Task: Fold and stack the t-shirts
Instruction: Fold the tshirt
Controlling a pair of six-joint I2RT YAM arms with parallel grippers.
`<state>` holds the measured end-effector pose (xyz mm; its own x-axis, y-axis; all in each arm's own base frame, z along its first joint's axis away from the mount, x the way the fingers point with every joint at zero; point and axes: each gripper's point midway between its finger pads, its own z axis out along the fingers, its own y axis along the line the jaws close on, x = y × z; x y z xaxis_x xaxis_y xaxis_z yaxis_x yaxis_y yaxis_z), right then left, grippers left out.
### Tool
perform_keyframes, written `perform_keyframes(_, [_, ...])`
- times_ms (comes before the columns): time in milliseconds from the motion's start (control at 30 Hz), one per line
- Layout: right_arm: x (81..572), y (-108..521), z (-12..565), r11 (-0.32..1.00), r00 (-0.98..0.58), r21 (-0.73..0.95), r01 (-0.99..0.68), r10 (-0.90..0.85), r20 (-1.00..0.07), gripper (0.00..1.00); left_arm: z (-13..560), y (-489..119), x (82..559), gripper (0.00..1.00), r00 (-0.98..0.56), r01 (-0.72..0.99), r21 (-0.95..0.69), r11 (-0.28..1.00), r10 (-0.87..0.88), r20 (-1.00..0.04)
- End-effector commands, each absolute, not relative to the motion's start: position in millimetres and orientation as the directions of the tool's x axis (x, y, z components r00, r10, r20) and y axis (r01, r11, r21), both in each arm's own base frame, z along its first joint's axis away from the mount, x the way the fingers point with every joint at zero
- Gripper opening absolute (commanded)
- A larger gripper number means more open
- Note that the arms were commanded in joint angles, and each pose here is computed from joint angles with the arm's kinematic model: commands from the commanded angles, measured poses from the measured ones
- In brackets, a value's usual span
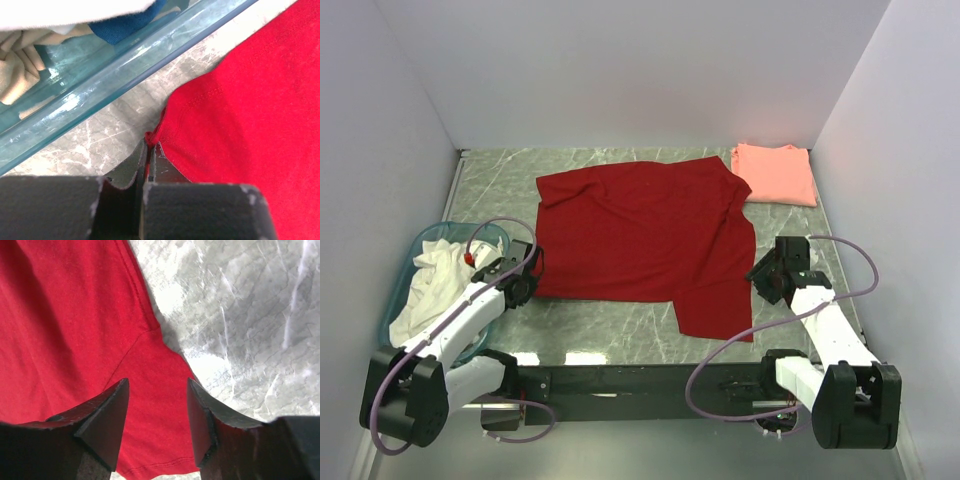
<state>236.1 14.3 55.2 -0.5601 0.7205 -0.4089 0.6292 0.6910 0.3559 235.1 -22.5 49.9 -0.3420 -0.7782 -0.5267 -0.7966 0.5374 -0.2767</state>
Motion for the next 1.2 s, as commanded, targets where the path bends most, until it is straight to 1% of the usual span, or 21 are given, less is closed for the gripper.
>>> perform_keyframes(0, [228.6, 13.0, 51.4, 0.644, -0.521, 0.361, 0.675, 0.762, -0.385, 0.56, 68.3, -17.8, 242.3, 0.01, -0.316, -0.784, -0.298, 0.545, -0.763, -0.563])
perform_keyframes(167, [210.4, 18.0, 47.0, 0.629, -0.556, 0.299, 0.718, 0.776, -0.297, 0.52, 71.6, -18.9, 244.9, 0.01, -0.306, -0.782, -0.312, 0.539, -0.769, -0.561])
perform_keyframes(300, [200.7, 26.7, 44.1, 0.612, -0.567, 0.299, 0.732, 0.791, -0.231, 0.51, 71.7, -19.5, 246.4, 0.01, -0.304, -0.783, -0.316, 0.536, -0.772, -0.558])
perform_keyframes(733, [168.2, 34.6, 21.1, 0.590, -0.578, 0.227, 0.775, 0.807, -0.121, 0.51, 72.9, -18.3, 248.9, 0.01, -0.297, -0.783, -0.325, 0.531, -0.777, -0.555])
perform_keyframes(967, [166.5, 33.0, 5.6, 0.591, -0.583, 0.186, 0.785, 0.806, -0.101, 0.50, 69.3, -18.0, 248.9, 0.01, -0.302, -0.782, -0.323, 0.533, -0.777, -0.552])
perform_keyframes(1133, [170.7, 34.4, -2.9, 0.594, -0.588, 0.190, 0.782, 0.804, -0.093, 0.42, 67.9, -18.2, 249.4, 0.01, -0.309, -0.782, -0.317, 0.536, -0.776, -0.551])
perform_keyframes(1167, [175.1, 34.6, -2.6, 0.598, -0.591, 0.203, 0.776, 0.801, -0.101, 0.32, 68.3, -18.5, 249.7, 0.01, -0.309, -0.781, -0.320, 0.536, -0.777, -0.549])
